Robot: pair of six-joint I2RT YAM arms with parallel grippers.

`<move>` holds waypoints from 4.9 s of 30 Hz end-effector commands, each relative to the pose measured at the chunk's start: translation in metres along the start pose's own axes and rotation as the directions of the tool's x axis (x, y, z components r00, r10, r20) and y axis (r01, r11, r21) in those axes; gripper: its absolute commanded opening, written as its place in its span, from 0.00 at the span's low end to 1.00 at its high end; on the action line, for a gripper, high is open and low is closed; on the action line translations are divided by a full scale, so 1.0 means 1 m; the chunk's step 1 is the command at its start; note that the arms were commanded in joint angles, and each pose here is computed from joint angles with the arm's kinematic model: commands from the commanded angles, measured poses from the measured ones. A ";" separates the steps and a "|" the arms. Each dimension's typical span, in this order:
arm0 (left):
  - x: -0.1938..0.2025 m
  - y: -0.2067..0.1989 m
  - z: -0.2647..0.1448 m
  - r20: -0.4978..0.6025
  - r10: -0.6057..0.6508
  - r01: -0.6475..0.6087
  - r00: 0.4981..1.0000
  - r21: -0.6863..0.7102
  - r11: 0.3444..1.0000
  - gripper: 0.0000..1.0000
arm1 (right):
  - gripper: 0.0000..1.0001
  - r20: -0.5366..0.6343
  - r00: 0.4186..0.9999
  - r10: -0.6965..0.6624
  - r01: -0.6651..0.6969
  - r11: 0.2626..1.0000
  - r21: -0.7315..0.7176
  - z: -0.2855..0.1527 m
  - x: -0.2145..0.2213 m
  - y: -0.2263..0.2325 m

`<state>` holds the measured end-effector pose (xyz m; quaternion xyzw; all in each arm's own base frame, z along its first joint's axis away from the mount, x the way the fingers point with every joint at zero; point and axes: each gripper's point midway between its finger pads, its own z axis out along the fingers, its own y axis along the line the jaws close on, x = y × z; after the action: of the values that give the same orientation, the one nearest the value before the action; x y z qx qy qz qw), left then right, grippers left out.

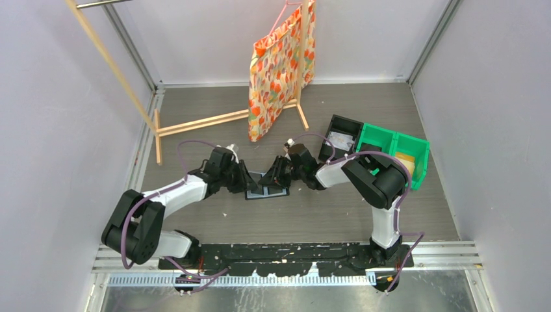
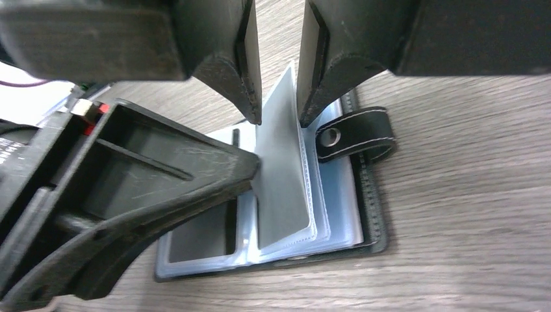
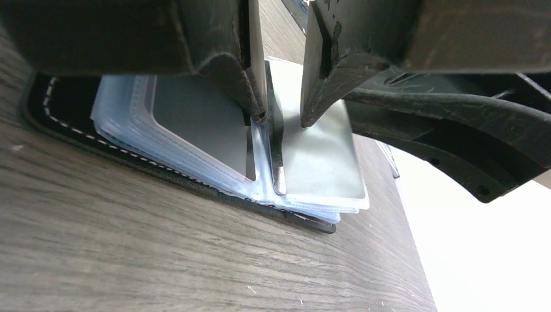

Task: Take the credit cards out of the card holder
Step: Remove the credit card from the card holder.

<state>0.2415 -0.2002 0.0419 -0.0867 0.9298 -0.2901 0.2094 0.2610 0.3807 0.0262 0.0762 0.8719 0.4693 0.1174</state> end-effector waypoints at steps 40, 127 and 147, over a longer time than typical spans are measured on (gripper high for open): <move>-0.019 -0.048 -0.010 0.000 -0.088 0.083 0.996 0.337 0.938 0.00 | 0.39 0.020 0.999 0.041 -0.034 0.956 -0.292 -0.060 -0.016 0.054; -0.049 -0.091 -0.060 -0.053 -0.200 0.179 0.978 0.702 0.689 0.12 | 0.01 0.005 0.977 0.215 -0.166 0.769 -0.617 -0.101 -0.044 0.101; -0.052 -0.085 -0.060 -0.048 -0.242 0.205 0.969 0.705 0.679 0.14 | 0.01 0.007 0.976 0.218 -0.170 0.781 -0.602 -0.098 -0.042 0.093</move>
<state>0.2622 -0.2264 0.1445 -0.1339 0.7380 -0.6337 0.1894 0.2766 0.3462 0.1376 0.1645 0.6832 0.7053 0.0932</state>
